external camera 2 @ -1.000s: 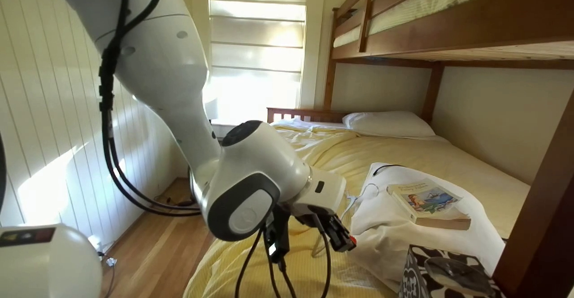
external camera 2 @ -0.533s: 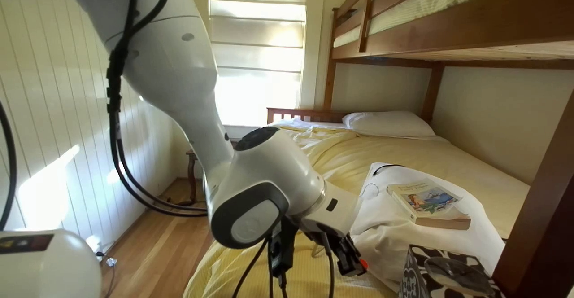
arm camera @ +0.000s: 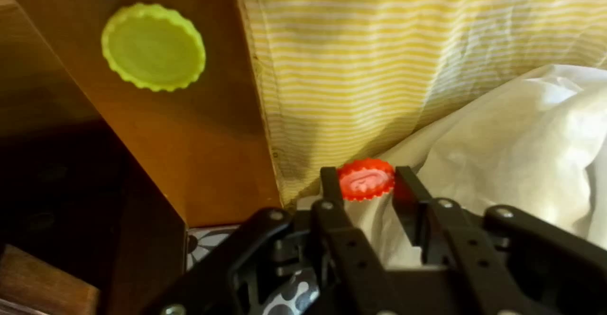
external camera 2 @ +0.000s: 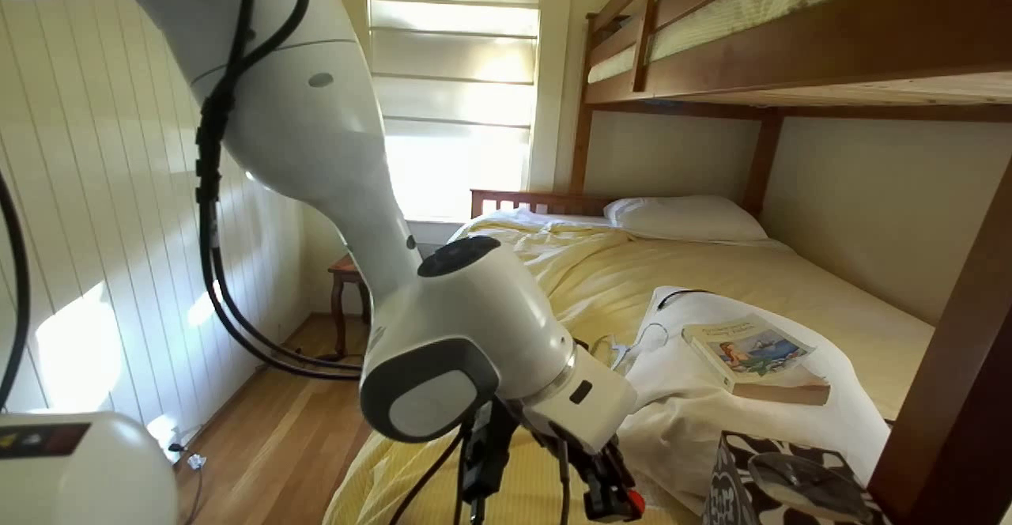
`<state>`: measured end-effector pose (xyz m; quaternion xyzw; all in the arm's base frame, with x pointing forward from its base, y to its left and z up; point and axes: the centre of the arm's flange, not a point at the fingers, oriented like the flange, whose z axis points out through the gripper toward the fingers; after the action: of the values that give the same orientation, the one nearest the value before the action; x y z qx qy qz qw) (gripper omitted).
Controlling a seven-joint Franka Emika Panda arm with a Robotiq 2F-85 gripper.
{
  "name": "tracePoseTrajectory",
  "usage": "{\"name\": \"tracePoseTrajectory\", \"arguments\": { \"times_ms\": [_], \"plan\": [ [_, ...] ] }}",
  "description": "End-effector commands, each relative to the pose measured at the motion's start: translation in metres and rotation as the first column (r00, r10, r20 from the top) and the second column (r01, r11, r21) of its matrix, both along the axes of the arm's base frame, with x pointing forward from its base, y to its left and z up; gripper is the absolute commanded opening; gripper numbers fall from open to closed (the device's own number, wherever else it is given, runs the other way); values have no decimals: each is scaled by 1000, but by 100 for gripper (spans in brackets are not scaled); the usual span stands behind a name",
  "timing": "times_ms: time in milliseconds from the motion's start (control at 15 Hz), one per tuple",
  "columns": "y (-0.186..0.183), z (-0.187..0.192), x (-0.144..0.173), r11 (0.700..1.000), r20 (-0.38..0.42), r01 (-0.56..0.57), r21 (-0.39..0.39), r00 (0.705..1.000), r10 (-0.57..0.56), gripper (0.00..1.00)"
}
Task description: Pick up the red token and place it on the bed frame next to the yellow token
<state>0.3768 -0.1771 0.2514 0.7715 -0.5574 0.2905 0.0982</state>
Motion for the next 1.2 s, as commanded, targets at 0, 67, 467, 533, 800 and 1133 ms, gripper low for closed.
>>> {"name": "tracePoseTrajectory", "arguments": {
  "times_ms": [0,67,467,533,800,1133],
  "plan": [
    [7,-11,-46,998,-8,52,32,999,-52,8],
    [7,-12,-49,997,-7,69,39,998,-69,8],
    [-5,-14,-70,982,-2,183,53,983,-183,8],
    [-7,-14,-73,979,-3,196,54,980,-197,8],
    [-11,-14,-79,971,-10,231,59,973,-231,10],
    [-5,-13,-74,977,-8,210,43,978,-210,73]
  ]
}}
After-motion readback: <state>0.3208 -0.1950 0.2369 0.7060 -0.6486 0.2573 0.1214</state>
